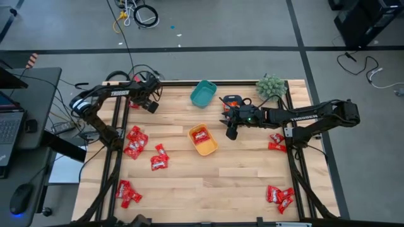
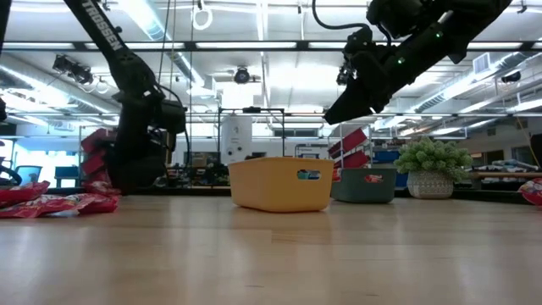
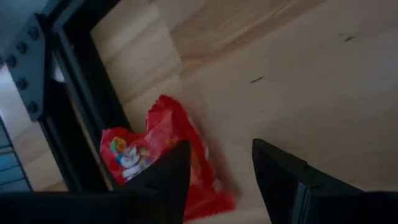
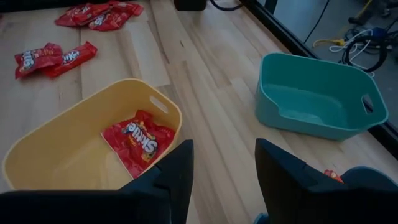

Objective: Sort candy
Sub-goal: Put the red candy into the yellow bin

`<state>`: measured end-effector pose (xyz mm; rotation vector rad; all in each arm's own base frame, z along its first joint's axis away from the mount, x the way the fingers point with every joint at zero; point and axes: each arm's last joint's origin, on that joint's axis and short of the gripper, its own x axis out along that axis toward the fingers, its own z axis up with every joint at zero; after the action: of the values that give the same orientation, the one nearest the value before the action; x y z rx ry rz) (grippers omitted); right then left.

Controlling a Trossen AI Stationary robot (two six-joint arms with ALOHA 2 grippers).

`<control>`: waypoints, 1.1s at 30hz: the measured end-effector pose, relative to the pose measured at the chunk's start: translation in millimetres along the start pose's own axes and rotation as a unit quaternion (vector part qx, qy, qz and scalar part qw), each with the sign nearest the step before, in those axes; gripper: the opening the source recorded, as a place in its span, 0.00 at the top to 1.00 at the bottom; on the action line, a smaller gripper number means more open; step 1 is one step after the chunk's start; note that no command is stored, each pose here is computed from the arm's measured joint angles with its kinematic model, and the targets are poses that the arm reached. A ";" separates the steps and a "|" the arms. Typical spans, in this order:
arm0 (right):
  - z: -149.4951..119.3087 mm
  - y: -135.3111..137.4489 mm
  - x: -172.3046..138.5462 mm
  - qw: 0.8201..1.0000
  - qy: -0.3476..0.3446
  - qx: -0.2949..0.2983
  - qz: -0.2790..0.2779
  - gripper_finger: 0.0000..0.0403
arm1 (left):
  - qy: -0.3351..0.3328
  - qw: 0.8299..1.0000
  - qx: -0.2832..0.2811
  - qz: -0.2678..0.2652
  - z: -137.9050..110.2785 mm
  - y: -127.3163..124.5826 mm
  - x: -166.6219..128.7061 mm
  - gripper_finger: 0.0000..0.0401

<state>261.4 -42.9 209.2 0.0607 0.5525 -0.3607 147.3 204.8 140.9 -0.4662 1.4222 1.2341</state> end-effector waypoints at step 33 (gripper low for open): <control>0.2 0.1 -0.1 1.000 0.000 -0.004 0.000 0.61 | 0.062 0.993 0.010 0.097 27.7 20.2 -18.4 1.00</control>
<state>261.5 -42.8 209.4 0.0532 0.5535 -0.3585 148.9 229.6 170.9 -0.4036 1.6139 1.3647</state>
